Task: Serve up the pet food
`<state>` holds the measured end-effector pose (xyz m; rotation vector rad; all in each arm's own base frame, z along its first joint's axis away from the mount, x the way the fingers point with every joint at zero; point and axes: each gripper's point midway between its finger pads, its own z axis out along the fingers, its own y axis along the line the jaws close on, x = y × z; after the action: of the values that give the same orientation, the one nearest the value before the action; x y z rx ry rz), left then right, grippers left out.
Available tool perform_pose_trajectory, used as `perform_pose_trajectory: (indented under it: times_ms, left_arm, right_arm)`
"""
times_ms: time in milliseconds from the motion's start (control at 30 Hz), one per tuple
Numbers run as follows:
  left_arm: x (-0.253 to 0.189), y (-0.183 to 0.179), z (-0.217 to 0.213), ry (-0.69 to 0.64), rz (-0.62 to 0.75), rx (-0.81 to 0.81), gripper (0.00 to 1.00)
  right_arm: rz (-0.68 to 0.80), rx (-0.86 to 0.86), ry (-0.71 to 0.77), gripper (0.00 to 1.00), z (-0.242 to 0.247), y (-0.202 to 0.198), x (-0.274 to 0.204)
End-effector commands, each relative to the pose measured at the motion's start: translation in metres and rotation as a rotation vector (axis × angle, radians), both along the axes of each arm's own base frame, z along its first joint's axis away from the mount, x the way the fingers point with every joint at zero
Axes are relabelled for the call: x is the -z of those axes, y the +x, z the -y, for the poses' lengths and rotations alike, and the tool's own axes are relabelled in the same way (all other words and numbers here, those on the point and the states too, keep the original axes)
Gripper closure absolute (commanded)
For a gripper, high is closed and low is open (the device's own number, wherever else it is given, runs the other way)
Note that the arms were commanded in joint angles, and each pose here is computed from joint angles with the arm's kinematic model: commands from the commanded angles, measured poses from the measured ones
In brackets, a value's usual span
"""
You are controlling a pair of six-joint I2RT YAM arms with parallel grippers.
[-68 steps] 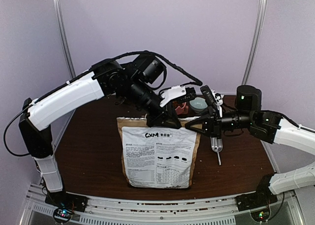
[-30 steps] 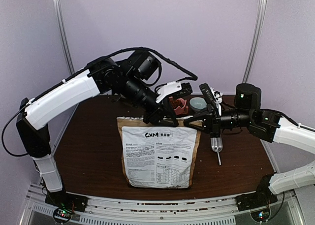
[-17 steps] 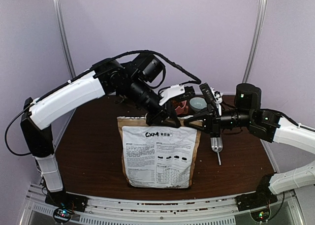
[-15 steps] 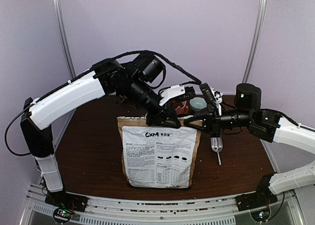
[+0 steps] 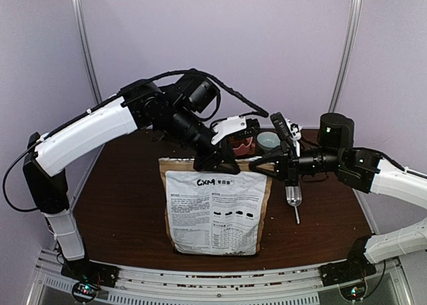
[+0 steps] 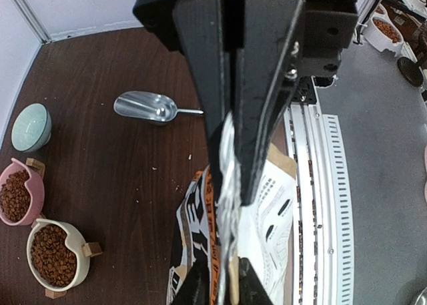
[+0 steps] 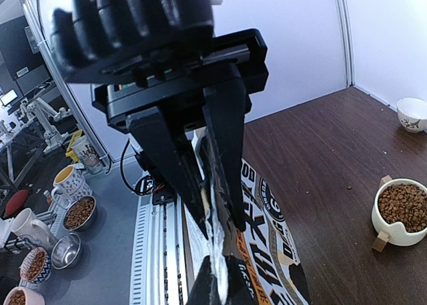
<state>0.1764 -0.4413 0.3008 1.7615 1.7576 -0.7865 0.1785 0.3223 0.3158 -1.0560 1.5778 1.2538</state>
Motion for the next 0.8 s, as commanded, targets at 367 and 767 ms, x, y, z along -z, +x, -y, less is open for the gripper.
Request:
perform_pose_trajectory:
  times_ms: [367, 767]
  left_arm:
    - [-0.013, 0.012, -0.030, 0.006, 0.063, -0.068, 0.99]
    - [-0.008, 0.019, -0.046, 0.055, 0.091, -0.102, 1.00]
  right_arm:
    - [0.075, 0.022, 0.053, 1.00, 0.006, -0.001, -0.029]
    - [0.086, 0.039, 0.050, 1.00, 0.010, 0.001, -0.030]
